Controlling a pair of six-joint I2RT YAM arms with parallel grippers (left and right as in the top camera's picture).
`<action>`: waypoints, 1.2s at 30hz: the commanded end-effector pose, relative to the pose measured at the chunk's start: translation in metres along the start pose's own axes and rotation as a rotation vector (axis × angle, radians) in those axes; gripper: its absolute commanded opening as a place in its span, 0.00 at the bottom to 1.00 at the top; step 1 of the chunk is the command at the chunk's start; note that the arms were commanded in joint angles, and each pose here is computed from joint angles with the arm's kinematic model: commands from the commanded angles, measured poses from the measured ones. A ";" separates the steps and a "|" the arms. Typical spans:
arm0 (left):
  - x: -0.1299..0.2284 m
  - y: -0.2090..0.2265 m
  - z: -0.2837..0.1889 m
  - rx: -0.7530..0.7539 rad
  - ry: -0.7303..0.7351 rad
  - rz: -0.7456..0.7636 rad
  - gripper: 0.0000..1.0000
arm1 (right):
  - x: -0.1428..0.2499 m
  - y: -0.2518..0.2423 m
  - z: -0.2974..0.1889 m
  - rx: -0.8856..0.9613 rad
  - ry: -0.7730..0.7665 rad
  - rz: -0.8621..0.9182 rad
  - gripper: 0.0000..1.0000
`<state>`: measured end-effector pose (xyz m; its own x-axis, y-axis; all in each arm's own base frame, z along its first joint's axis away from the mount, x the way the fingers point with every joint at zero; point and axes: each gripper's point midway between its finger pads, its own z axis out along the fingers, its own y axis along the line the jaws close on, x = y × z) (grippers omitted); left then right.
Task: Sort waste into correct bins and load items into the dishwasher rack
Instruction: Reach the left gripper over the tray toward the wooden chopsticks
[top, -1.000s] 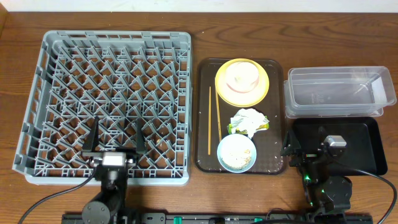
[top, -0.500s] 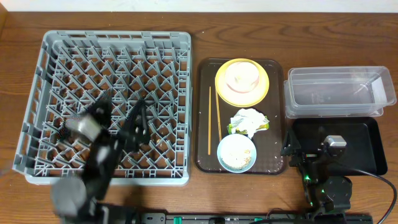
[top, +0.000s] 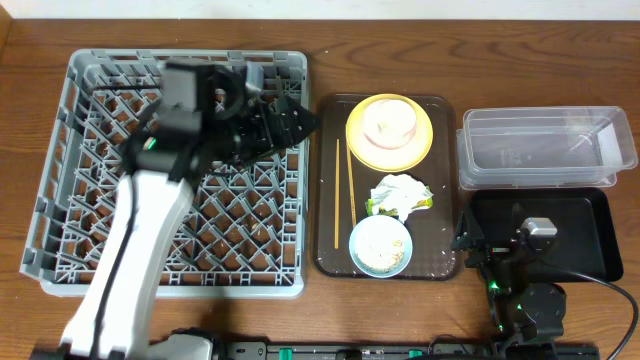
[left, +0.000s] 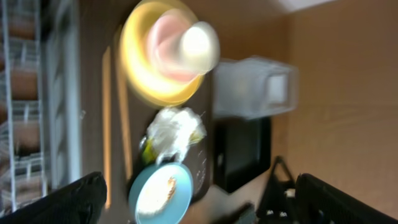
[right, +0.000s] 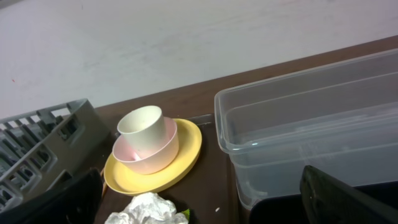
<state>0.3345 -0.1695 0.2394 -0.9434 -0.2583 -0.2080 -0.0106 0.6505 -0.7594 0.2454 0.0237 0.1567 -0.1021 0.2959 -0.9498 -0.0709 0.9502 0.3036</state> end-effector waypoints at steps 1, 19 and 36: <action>0.008 0.020 0.025 -0.016 0.121 -0.114 0.98 | 0.001 0.002 0.000 -0.007 0.003 -0.011 0.99; 0.063 0.060 0.082 -0.447 0.201 0.014 0.34 | 0.001 0.002 0.000 -0.007 0.003 -0.011 0.99; 0.056 0.050 0.145 -0.774 -0.149 0.433 0.28 | 0.001 0.002 0.000 -0.007 0.003 -0.011 0.99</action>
<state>0.3131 -0.2692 0.1123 -0.8833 0.0648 -0.4642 0.1115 0.9910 -0.0739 0.2454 0.0237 0.1565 -0.1025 0.2958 -0.9497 -0.0708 0.9502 0.3036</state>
